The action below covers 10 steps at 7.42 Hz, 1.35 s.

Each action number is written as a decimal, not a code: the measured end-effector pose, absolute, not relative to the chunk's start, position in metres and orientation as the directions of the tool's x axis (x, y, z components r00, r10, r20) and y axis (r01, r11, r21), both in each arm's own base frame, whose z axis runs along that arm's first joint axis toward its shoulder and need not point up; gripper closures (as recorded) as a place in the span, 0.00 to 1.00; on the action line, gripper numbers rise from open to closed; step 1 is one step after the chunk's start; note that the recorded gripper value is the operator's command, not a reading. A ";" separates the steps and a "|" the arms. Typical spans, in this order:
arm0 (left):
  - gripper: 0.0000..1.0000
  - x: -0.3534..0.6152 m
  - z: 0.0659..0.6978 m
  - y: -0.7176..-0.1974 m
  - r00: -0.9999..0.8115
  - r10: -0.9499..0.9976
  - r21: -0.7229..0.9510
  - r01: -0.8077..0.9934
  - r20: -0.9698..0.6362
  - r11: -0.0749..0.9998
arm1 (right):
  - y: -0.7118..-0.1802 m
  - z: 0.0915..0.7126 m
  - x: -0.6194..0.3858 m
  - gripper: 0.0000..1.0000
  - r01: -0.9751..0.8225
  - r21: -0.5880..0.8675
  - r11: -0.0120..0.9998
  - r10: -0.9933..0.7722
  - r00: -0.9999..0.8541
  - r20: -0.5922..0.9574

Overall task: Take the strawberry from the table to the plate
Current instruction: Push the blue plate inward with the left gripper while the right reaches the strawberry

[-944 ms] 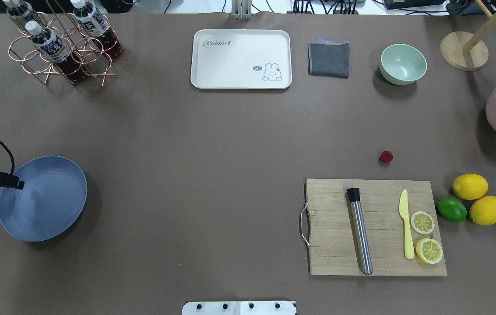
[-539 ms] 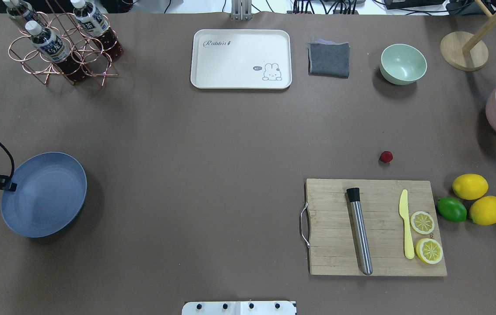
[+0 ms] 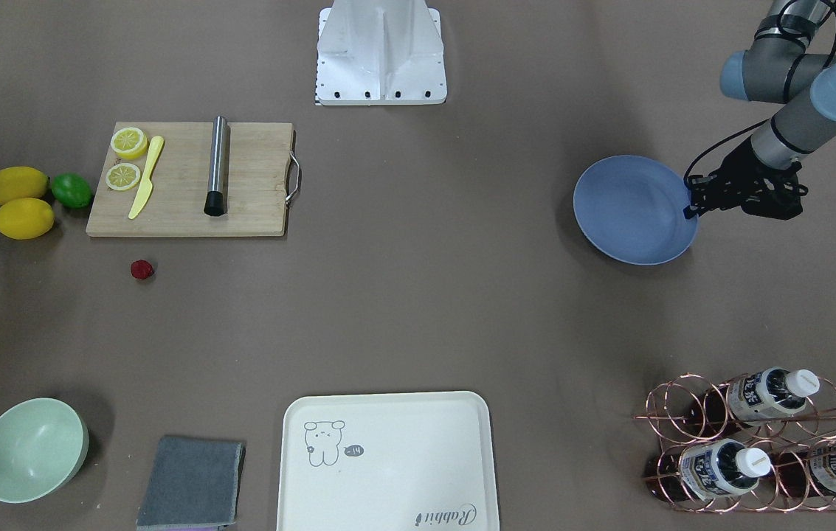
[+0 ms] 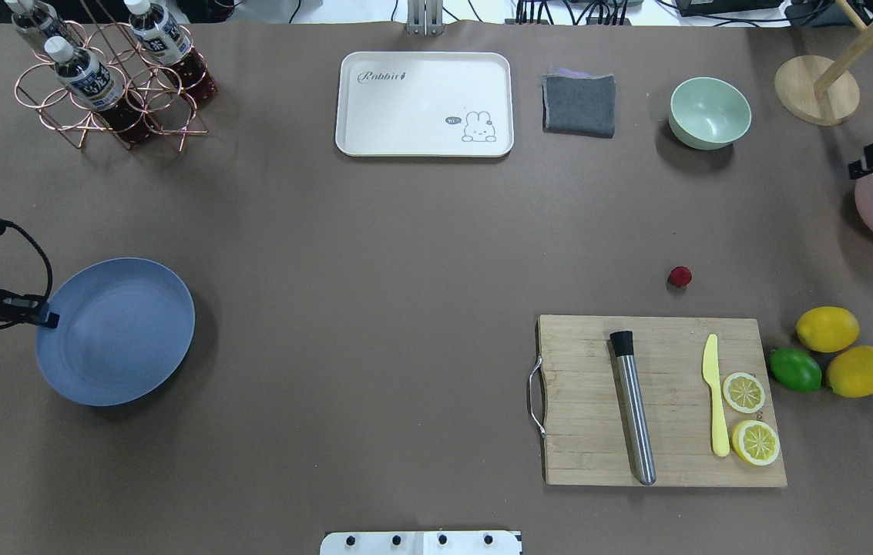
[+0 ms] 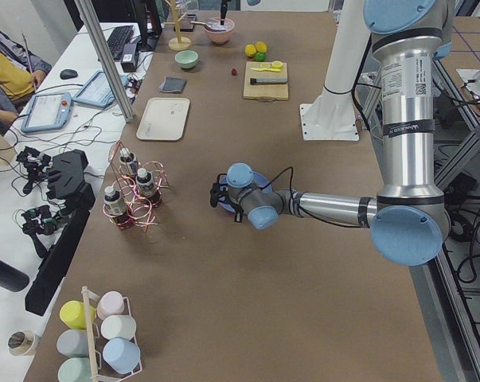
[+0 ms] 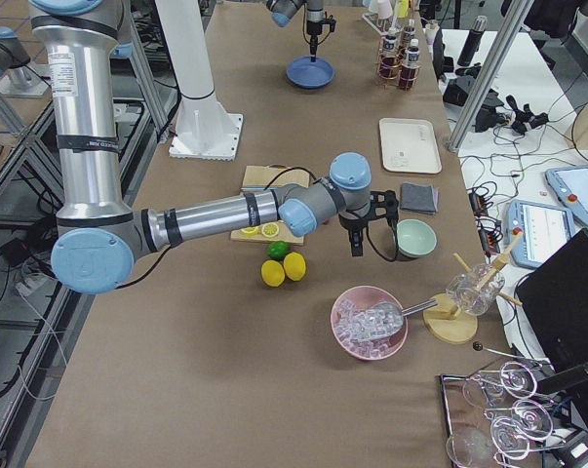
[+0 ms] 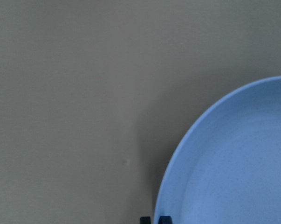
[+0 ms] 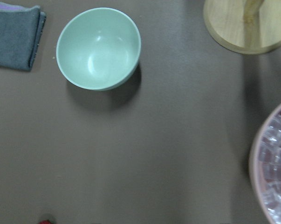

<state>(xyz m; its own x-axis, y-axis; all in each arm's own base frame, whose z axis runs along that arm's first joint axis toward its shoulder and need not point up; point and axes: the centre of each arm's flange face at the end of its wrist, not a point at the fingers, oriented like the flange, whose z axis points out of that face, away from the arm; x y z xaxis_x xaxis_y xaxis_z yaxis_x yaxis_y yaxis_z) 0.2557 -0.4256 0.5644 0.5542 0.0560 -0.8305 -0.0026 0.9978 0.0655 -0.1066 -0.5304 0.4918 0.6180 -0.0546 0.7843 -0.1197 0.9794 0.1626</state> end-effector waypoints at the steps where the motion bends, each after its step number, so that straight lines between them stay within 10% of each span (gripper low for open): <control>1: 1.00 0.274 0.522 -0.448 0.554 0.029 0.041 0.010 -0.832 0.999 | -0.536 0.472 -0.144 0.12 -0.104 0.166 0.981 -0.068 0.614 0.786; 8: 1.00 0.453 0.303 -0.439 0.493 -0.163 -0.127 0.106 -0.855 0.986 | -0.493 0.469 -0.329 0.19 0.057 0.185 0.981 -0.173 0.688 0.705; 10: 1.00 0.488 0.286 -0.423 0.488 -0.180 -0.141 0.116 -0.854 0.983 | -0.482 0.479 -0.350 0.42 0.094 0.172 0.981 -0.189 0.691 0.698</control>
